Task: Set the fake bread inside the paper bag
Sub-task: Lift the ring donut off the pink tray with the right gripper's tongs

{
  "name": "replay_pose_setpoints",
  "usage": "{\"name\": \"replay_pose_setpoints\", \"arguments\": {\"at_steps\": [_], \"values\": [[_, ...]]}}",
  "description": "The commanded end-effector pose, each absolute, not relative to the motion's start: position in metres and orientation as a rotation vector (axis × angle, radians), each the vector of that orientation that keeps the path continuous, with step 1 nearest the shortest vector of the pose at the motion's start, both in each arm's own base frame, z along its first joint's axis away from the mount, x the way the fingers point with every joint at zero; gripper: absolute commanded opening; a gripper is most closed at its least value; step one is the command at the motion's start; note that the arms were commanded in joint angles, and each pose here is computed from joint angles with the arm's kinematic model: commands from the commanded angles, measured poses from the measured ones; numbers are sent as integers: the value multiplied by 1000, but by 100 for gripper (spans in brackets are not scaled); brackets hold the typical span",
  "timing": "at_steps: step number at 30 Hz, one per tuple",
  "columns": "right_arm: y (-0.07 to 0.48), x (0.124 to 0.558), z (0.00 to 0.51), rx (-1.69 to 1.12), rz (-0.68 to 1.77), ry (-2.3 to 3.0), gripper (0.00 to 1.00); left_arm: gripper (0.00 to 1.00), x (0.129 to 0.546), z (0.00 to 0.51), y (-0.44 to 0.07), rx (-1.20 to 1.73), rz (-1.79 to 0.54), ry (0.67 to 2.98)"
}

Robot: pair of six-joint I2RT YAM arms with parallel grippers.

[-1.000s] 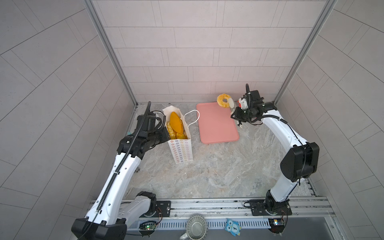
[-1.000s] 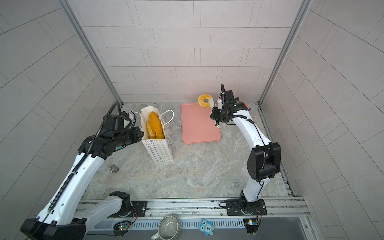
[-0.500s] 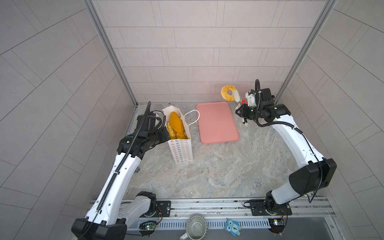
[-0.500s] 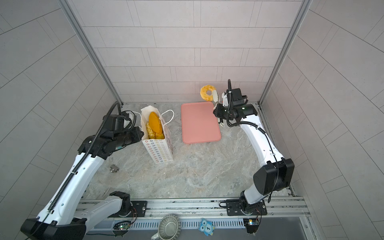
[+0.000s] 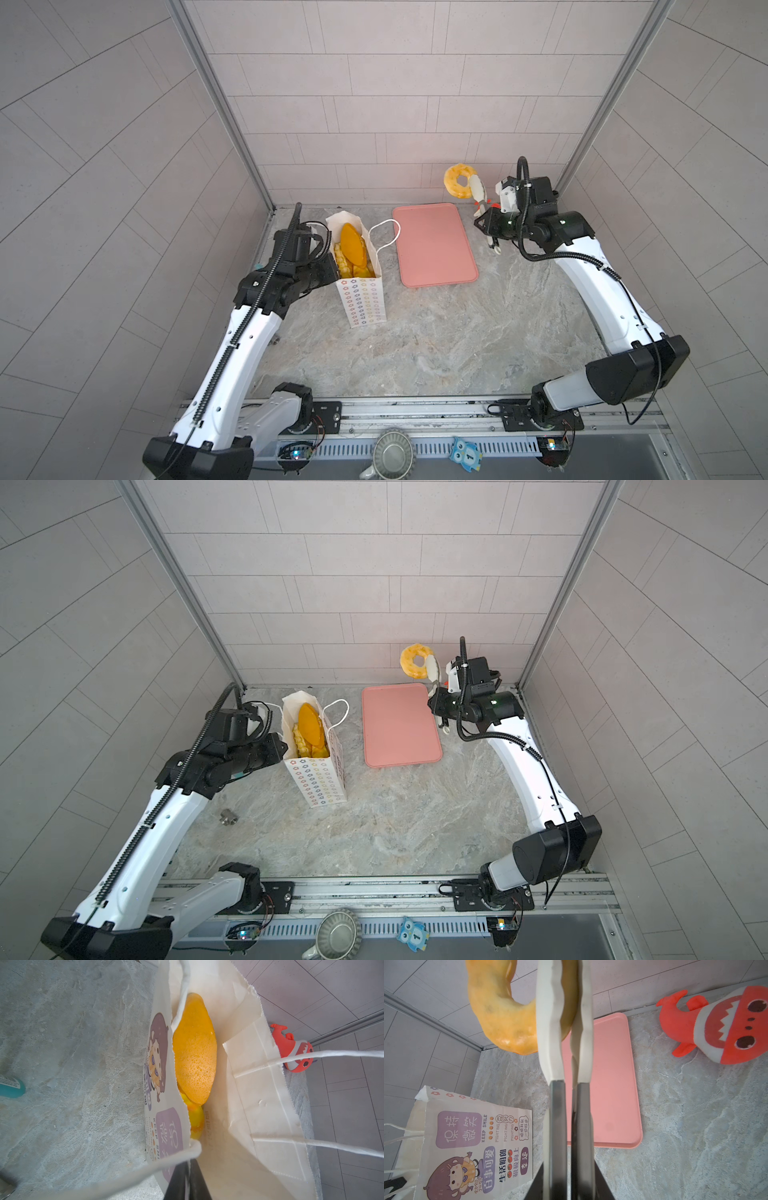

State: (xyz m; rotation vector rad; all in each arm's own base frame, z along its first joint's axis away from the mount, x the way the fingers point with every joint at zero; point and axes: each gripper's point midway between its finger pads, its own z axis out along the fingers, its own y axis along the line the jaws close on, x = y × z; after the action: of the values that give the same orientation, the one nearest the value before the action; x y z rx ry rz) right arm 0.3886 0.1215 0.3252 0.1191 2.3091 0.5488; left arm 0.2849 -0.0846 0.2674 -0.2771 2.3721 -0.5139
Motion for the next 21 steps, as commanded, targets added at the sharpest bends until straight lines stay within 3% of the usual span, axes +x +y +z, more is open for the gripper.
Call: {"name": "replay_pose_setpoints", "arguments": {"at_steps": [1, 21], "values": [[124, 375, 372, 60, 533, 2192, 26, 10, 285, 283, -85, -266, -524, 2338], [175, 337, 419, -165, 485, 2120, 27, 10, 284, 285, -85, -263, -530, 2332]]}}
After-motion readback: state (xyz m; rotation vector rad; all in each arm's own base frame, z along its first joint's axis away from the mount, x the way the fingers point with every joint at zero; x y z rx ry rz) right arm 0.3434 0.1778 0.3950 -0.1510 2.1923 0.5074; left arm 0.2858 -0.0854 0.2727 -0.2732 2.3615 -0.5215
